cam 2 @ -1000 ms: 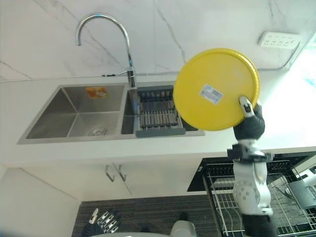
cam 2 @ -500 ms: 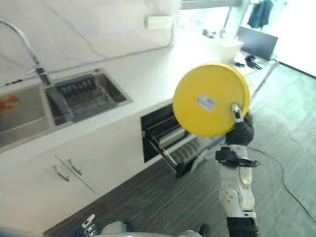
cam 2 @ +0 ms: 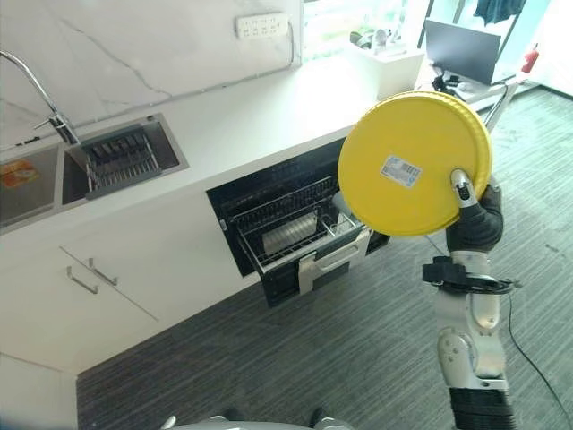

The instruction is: Place the dishes in the dishwasher.

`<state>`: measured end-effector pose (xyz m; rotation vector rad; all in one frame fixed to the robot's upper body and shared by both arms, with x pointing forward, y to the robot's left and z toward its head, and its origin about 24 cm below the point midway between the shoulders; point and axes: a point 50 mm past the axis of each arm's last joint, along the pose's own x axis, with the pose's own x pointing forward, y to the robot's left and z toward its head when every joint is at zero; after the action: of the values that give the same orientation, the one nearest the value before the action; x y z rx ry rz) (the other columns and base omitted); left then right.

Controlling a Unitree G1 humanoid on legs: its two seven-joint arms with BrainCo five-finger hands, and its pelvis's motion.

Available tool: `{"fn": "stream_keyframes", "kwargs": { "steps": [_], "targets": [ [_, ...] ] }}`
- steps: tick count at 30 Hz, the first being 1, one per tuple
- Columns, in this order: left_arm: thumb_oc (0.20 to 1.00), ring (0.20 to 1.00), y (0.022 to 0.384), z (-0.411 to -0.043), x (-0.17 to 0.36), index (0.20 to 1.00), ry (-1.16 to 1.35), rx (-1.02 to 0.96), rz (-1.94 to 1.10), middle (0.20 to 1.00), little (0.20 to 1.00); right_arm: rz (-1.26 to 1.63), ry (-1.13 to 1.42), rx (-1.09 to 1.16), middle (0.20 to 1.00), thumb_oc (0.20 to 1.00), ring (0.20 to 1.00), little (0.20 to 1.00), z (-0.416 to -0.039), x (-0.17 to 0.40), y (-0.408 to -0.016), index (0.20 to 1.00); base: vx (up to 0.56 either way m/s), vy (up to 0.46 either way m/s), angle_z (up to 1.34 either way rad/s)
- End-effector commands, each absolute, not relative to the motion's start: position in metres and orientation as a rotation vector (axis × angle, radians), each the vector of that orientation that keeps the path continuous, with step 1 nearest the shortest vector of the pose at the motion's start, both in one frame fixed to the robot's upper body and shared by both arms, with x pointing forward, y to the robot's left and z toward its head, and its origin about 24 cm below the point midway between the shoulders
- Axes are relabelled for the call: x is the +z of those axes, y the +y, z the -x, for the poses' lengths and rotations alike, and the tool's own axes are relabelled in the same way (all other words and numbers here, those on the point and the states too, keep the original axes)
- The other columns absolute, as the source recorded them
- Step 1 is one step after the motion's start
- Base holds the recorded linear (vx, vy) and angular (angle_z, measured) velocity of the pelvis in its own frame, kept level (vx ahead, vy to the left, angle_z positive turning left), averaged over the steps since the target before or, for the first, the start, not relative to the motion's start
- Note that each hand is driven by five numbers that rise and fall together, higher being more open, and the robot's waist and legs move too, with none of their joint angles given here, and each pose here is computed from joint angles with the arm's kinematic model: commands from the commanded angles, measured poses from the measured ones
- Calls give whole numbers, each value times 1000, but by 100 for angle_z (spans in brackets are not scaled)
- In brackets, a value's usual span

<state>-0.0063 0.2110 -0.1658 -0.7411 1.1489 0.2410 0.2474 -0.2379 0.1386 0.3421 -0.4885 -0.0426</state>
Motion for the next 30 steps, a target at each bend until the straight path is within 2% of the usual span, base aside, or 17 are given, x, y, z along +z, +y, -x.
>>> {"fn": "stream_keyframes", "kwargs": {
  "steps": [1, 5, 16, 21, 30],
  "targets": [
    [1000, 1000, 201, -15, -167, 1000, 1141, 110, 714, 1000, 1000, -293, -823, 21, 200, 200, 200, 200, -242, 199, -238, 200, 218, 257, 29],
    [1000, 1000, 204, -9, -168, 1000, 1166, 132, 701, 1000, 1000, -297, -794, 54, 200, 200, 200, 200, -237, 193, -237, 200, 228, 303, -3],
    [1000, 1000, 208, -24, -168, 1000, 1196, 50, 529, 1000, 1000, -349, -802, 81, 200, 200, 200, 200, -237, 186, -224, 200, 182, 215, -9],
    [1000, 1000, 221, -38, -165, 1000, 1194, 75, 498, 1000, 1000, -347, -794, 61, 200, 200, 200, 200, -237, 188, -220, 200, 232, -196, 16],
    [1000, 1000, 224, -27, -167, 1000, 1230, 136, 493, 1000, 1000, -370, -768, 31, 200, 200, 200, 200, -239, 187, -219, 200, 210, -381, 9]
  ]
}}
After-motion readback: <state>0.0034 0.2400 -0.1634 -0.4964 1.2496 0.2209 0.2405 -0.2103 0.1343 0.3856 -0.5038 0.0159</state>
